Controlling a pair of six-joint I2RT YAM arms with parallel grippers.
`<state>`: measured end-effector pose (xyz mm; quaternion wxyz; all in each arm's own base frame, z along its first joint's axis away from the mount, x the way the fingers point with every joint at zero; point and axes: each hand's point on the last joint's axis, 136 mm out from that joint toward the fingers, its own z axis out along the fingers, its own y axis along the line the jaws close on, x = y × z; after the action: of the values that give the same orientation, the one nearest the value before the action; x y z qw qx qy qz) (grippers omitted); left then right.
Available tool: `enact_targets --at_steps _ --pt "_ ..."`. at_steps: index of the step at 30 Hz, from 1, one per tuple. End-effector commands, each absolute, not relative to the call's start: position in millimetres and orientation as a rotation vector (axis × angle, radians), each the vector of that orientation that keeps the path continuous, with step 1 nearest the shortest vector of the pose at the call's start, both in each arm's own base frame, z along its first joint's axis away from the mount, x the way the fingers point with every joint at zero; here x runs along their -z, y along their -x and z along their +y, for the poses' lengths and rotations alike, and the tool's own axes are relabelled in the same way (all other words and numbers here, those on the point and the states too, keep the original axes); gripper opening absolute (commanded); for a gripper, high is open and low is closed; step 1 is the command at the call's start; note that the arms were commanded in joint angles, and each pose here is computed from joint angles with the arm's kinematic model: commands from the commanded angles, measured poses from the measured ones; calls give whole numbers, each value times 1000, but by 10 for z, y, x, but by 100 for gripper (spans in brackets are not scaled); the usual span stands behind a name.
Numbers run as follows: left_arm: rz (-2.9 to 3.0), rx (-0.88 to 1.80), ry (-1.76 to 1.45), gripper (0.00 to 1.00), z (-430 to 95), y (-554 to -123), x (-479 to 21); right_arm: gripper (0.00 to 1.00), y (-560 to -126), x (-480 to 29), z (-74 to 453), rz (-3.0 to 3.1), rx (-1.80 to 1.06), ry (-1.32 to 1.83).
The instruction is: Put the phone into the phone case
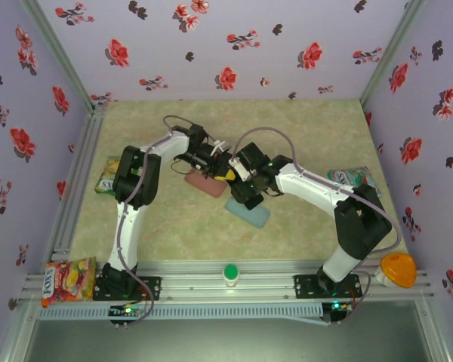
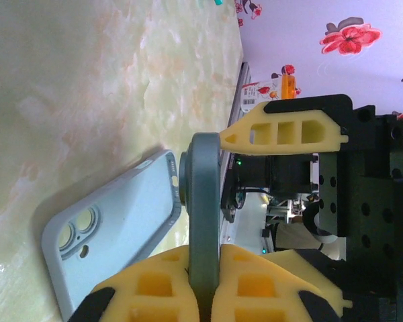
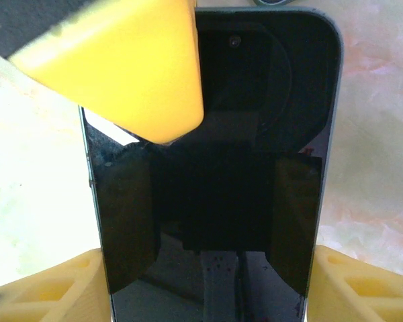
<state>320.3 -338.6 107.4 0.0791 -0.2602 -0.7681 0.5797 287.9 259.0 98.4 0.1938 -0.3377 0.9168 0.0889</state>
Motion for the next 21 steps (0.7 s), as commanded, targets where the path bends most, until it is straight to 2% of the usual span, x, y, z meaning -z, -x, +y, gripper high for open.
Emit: enact_targets --at_steps 1,4,8,14,21 --pt "-2286 -1762 831 0 -3420 -3198 -1119 58 -2921 -1199 2676 2498 -274 953" --pt "-2292 -1778 840 0 -3429 -3212 -1165 60 -2922 -1210 2662 2496 -269 944" --pt "-2337 -1799 845 0 -3460 -3291 -1222 73 -2921 -1291 2617 2480 -264 908" --pt "-2532 -1756 814 0 -3473 -3506 -1292 77 -2915 -1382 2407 2466 -297 752" --pt "-2691 -1781 765 0 -3474 -3686 -1511 79 -2899 -1534 2047 2438 -531 407"
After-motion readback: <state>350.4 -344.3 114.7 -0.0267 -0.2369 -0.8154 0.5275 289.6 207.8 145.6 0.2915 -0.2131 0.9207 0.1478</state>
